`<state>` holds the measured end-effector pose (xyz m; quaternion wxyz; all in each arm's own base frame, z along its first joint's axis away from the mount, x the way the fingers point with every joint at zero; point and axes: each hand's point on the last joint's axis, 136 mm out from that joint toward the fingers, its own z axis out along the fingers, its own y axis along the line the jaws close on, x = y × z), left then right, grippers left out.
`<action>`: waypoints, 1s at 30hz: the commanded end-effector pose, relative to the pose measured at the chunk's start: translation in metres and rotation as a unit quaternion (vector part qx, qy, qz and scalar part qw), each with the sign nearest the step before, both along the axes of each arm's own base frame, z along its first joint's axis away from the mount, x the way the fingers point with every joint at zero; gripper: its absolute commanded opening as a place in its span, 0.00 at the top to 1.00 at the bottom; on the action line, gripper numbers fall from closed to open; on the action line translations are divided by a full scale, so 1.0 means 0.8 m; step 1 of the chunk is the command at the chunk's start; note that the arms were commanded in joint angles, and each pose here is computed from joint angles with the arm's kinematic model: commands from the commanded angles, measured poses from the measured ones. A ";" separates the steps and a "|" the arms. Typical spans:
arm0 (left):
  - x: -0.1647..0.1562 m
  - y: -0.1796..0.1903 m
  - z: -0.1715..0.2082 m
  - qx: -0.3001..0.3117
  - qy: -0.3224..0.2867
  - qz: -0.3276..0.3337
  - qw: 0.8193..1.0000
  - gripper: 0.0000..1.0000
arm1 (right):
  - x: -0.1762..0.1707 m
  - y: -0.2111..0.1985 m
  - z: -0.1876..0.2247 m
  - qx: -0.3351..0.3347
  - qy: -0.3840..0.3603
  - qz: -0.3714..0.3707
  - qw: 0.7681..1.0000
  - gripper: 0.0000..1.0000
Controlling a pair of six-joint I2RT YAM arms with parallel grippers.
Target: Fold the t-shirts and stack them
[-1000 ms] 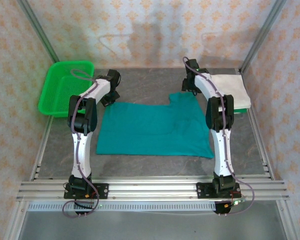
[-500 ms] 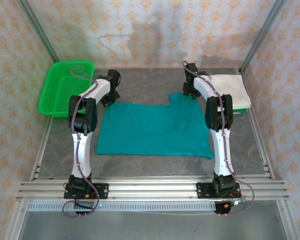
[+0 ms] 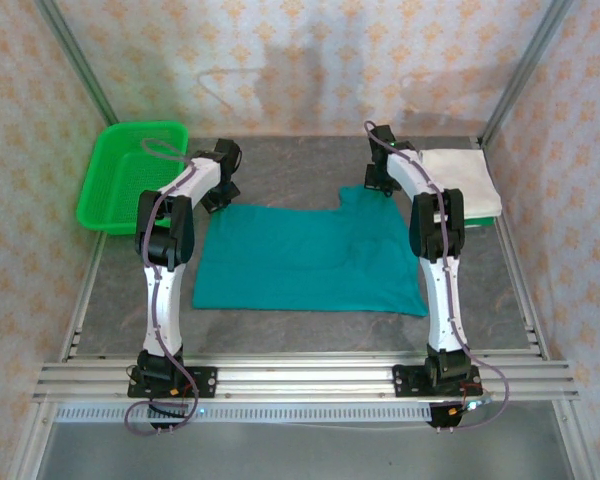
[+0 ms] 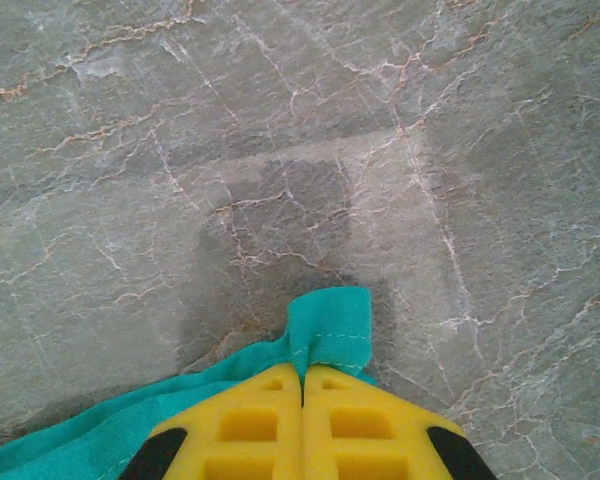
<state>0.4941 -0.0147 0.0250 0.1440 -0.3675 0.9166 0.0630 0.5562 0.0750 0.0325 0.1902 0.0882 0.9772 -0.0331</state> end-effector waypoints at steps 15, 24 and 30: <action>-0.026 -0.007 0.085 -0.031 -0.051 -0.013 0.998 1.00 | -0.062 -0.006 0.117 0.054 -0.105 -0.020 0.993 1.00; -0.060 0.000 0.122 -0.028 -0.074 -0.006 0.997 1.00 | -0.116 -0.006 0.159 0.080 -0.131 -0.016 0.988 1.00; -0.087 -0.001 0.144 -0.036 -0.087 -0.010 0.995 1.00 | -0.158 -0.010 0.173 0.090 -0.135 -0.017 0.987 1.00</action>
